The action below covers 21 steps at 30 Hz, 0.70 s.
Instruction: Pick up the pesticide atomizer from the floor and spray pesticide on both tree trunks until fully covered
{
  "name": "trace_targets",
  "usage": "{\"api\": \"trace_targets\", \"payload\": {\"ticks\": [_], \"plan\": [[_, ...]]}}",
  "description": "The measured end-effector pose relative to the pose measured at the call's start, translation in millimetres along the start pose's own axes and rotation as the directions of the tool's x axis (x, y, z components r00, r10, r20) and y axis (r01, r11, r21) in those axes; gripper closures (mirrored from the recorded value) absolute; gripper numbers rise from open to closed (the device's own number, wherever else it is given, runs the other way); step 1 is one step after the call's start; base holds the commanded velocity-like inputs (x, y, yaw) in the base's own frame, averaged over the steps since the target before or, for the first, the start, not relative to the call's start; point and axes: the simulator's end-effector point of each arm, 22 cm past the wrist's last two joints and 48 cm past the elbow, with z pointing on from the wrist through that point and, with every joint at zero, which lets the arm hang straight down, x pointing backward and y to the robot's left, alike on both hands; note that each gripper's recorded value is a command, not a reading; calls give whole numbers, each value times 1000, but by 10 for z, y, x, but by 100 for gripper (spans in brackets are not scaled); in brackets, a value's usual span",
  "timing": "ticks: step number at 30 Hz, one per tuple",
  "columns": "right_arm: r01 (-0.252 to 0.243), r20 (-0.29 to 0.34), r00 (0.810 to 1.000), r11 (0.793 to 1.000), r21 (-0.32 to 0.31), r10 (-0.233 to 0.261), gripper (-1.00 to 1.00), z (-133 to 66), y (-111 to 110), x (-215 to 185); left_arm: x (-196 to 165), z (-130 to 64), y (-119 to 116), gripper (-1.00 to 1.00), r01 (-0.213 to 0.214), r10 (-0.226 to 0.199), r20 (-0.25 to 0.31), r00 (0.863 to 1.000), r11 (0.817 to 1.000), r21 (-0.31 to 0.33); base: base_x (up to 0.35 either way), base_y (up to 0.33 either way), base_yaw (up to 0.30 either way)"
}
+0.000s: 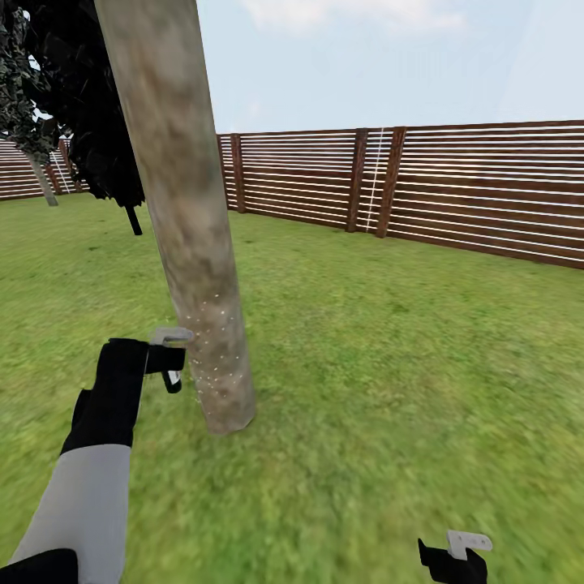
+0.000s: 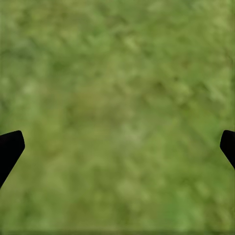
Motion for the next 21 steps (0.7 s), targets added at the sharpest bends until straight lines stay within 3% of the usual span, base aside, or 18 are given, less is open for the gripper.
{"api": "trace_targets", "payload": {"ticks": [2, 4, 8, 12, 15, 17, 21], "plan": [[0, 0, 1000, 1000, 0, 0, -100, 0, 0, 1, 84, 29, 136, 100, 21, -21, -12, 1000, 1000, -6, 0, 0, 0], [0, 0, 1000, 1000, 0, 0, -100, 0, -1, 2, 261, 141, 92, 100, 20, -19, -51, 998, 1000, 8, 0, 0, 0], [0, -1, 1000, 1000, 0, 0, -100, 0, -1, 4, 878, 664, -212, 100, -51, 62, -114, 992, 994, 93, 0, 0, 0], [0, -1, 1000, 1000, 0, 0, -100, 0, -1, 3, 1661, 1062, -356, 100, -50, 66, -172, 983, 994, 95, 0, 0, 0], [0, -1, 1000, 1000, 0, 0, -100, -1, -1, 4, 1877, 1160, -560, 100, 7, 8, -171, 985, 996, 87, 0, 0, 0], [0, -1, 1000, 1000, 0, 0, -100, -1, -1, 6, 2023, 1227, -606, 100, 64, -56, -154, 986, 997, 45, 0, 0, 0], [0, -1, 1000, 1000, 0, 0, -100, -1, -1, 5, 2126, 1248, -369, 100, 67, -79, -142, 987, 994, -87, 0, 0, 0]]}}
